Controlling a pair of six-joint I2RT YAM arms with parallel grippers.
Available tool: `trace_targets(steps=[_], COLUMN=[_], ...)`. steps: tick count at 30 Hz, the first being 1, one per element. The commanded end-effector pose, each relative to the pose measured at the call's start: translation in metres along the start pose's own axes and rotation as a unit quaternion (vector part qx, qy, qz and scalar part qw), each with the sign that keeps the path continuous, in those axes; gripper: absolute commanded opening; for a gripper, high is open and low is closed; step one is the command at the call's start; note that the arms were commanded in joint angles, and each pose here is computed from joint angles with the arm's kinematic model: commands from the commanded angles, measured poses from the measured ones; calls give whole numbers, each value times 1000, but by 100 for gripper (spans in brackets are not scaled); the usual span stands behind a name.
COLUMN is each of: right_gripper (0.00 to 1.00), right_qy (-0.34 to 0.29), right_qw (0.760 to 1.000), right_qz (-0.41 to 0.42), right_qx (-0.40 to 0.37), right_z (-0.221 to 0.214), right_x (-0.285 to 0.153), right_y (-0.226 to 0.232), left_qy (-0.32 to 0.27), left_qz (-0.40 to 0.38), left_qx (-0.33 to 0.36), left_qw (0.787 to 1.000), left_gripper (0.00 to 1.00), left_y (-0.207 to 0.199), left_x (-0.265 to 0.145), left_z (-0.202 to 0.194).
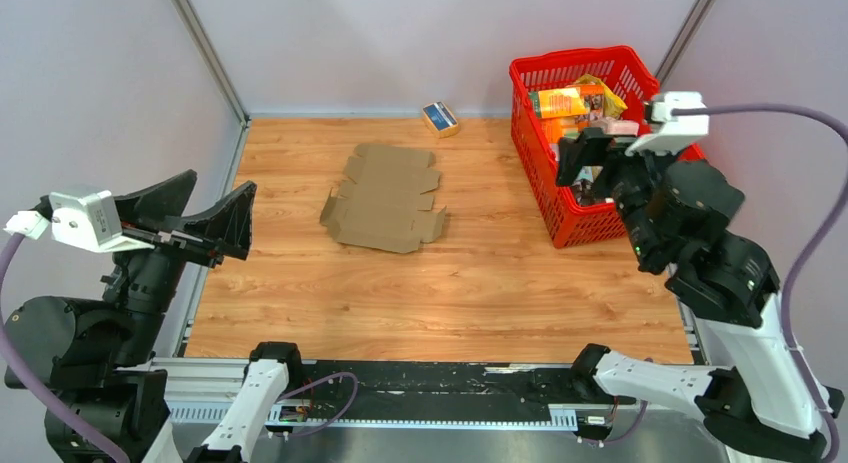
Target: Fold the paper box
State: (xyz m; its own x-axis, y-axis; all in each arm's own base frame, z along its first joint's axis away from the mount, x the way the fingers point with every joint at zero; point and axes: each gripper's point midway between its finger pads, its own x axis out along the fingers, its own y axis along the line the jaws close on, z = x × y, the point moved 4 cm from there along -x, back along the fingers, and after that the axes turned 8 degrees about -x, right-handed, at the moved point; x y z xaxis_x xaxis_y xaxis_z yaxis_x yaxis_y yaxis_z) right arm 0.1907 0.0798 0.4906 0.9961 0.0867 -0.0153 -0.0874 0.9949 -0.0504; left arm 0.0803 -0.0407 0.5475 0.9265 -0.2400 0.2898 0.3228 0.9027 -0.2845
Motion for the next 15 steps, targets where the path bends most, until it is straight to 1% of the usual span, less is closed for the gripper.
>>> trace_targets(steps=[1,2,3,4,5,6,7,8,9,10,11,12,13,14,15], right_gripper=[100,100,100,100,100,100,100,100,100,100,100,100,100,100,100], right_qy=[68,86,104,121,130,159,166,183,219,249,271,309,323,336,350], right_qw=[994,985,978,964,956,948,942,939,931,910,904,891,876,876,874], right_qz=[81,147,180,237,261,274,291,288,291,325,318,318,332,312,301], right_qx=[7,11,14,18,21,18,30,36,35,66,85,101,134,149,155], right_z=[-26,-32,-42,-55,-65,-94,-106,-120,-149,-165,-182,-213,-225,-239,-252], right_x=[44,47,53,60,63,68,74,82,86,86,96,96,96,104,105], right_y=[74,101,120,150,164,176,189,189,192,203,196,193,197,187,183], left_qy=[31,41,47,59,65,79,94,111,129,155,174,192,228,251,261], left_qz=[-13,-16,-18,-18,-25,-25,-25,-36,-37,-38,-45,-41,-25,-27,-35], left_qx=[-14,-21,-30,-36,-39,-46,-52,-61,-69,-81,-97,-111,-134,-163,-179], left_qw=[999,999,998,997,997,995,994,991,988,984,979,974,964,954,948], left_gripper=[95,95,95,95,95,96,96,96,96,96,96,95,94,93,90], left_y=[1,2,2,4,2,3,4,3,4,8,7,11,20,21,22], left_x=[10,12,12,14,12,12,13,14,15,19,21,24,32,34,41], left_z=[-16,-24,-28,-35,-38,-45,-54,-61,-70,-86,-96,-107,-132,-146,-158])
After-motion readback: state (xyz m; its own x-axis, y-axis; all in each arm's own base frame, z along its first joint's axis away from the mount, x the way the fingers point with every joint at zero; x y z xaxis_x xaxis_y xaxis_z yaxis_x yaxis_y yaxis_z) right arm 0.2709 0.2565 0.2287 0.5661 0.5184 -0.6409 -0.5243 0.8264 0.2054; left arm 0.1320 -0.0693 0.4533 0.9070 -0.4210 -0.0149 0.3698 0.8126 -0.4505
